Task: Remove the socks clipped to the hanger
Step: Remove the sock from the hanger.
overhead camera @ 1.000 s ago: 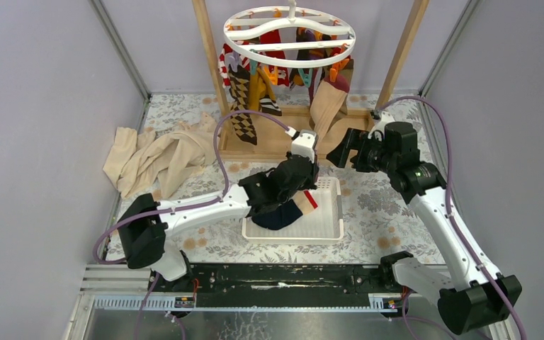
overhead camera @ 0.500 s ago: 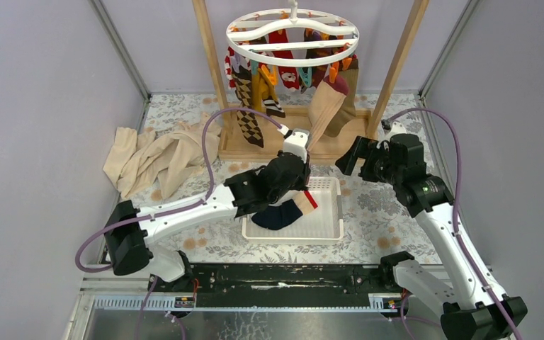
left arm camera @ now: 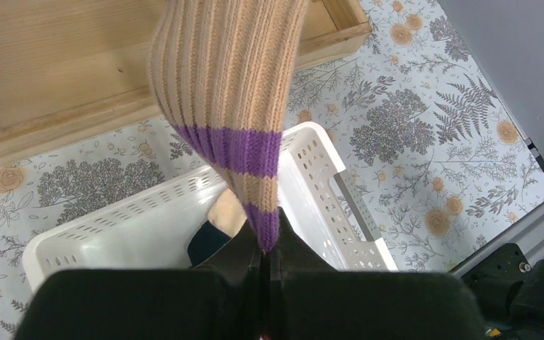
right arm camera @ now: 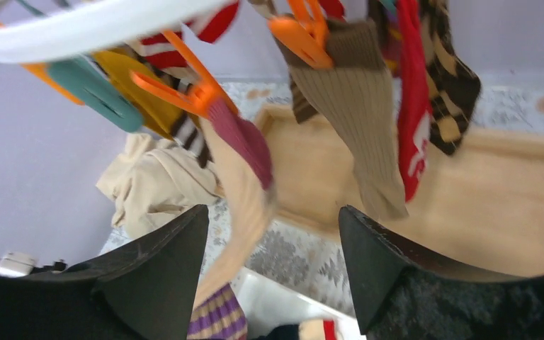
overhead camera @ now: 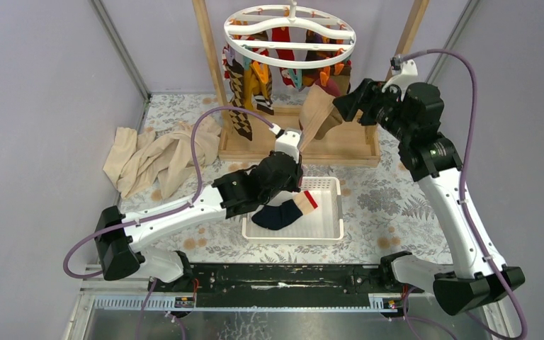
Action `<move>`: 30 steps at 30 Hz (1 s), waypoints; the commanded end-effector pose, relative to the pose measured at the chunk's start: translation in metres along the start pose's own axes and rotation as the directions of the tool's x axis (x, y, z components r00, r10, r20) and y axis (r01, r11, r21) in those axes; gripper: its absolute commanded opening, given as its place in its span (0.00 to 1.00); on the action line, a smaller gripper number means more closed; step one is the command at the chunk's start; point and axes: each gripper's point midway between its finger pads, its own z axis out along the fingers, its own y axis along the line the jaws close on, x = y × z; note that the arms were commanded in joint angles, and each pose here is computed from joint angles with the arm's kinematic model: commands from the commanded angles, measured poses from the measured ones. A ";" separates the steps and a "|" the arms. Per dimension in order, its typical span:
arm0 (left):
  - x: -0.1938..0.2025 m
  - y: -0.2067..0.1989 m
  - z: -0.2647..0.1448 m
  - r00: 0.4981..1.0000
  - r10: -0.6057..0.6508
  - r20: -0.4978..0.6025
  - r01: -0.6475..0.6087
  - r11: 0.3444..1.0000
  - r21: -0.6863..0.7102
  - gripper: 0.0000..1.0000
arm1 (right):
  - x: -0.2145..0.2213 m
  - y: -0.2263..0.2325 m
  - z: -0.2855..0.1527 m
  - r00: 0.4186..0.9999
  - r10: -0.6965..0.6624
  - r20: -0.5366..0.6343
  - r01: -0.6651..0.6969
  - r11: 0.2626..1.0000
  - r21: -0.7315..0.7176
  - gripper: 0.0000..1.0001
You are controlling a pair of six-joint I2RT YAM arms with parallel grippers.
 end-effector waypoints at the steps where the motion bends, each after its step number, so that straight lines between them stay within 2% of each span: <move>1: -0.025 -0.010 -0.010 0.999 -0.032 0.038 0.031 0.999 0.014 0.00 | -0.053 0.042 0.000 0.988 -0.055 0.145 0.080 0.982 -0.169 0.73; 6: -0.029 -0.013 -0.011 0.999 -0.033 0.013 0.033 0.999 0.016 0.00 | -0.067 0.053 0.011 0.980 -0.116 0.159 0.149 0.965 -0.217 0.68; 14: -0.041 -0.022 -0.031 0.997 -0.060 -0.053 0.063 0.995 0.072 0.00 | -0.082 0.060 0.014 0.960 -0.178 0.217 0.228 0.945 -0.234 0.67; 30: -0.074 -0.033 -0.068 0.995 -0.070 -0.067 0.078 0.989 0.127 0.03 | -0.099 0.067 0.023 0.951 -0.204 0.234 0.261 0.933 -0.247 0.66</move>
